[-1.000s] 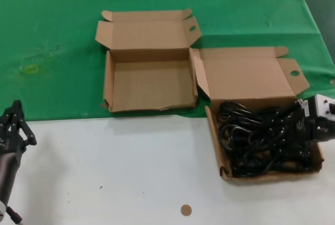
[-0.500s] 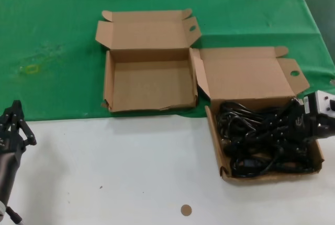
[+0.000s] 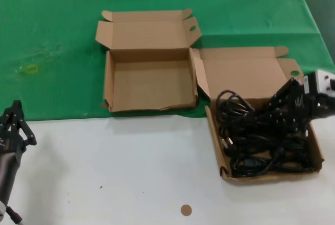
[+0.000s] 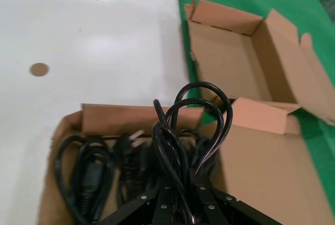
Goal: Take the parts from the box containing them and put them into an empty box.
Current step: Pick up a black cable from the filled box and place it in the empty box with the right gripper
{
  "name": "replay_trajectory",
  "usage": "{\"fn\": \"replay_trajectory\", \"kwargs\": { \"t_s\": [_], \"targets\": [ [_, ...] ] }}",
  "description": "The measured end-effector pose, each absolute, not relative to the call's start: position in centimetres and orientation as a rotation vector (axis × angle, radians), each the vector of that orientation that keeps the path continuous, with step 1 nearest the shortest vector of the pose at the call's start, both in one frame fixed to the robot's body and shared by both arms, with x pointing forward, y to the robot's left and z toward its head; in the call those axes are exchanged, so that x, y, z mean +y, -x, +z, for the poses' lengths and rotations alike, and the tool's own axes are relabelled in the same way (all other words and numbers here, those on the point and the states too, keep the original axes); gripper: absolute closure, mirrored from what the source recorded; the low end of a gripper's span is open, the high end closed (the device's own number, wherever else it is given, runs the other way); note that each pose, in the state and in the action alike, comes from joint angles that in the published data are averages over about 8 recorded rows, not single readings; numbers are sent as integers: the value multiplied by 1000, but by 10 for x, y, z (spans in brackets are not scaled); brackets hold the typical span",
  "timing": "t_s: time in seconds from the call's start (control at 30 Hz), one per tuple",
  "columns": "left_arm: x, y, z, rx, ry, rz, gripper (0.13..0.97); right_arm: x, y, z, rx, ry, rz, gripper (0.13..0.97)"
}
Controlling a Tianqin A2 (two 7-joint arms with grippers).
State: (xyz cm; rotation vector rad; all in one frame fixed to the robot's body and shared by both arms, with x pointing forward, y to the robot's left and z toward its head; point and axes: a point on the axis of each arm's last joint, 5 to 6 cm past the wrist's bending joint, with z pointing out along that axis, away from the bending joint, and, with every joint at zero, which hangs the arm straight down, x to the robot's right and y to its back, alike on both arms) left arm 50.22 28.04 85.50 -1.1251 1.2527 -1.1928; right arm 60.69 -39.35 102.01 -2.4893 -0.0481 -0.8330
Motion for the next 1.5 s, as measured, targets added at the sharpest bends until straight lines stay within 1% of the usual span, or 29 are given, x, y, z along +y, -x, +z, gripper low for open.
{"fn": "replay_trajectory", "kwargs": {
  "t_s": [0.23,0.4,0.63,0.83,1.17,1.33,1.5],
  "targets": [
    [280,-502,855,1253,1125,-1193,953,-382,-631,1039,-69,2470,-904,917],
    [280,-502,855,1253,1125,-1193,953,-365,-653,1050,-91,2449,-944,917],
    [280,-502,855,1253,1125,-1193,953,-331,-684,1059,-126,2418,-978,918],
    [280,-502,855,1253,1125,-1193,953,-295,-710,1064,-162,2387,-994,918],
    [280,-502,855,1253,1125,-1193,953,-238,-745,1072,-207,2347,-1015,918],
    [280,-502,855,1253,1125,-1193,953,-218,-757,1073,-214,2328,-1029,918],
    [280,-502,855,1253,1125,-1193,953,-207,-766,1071,-208,2312,-1040,918]
  ]
}}
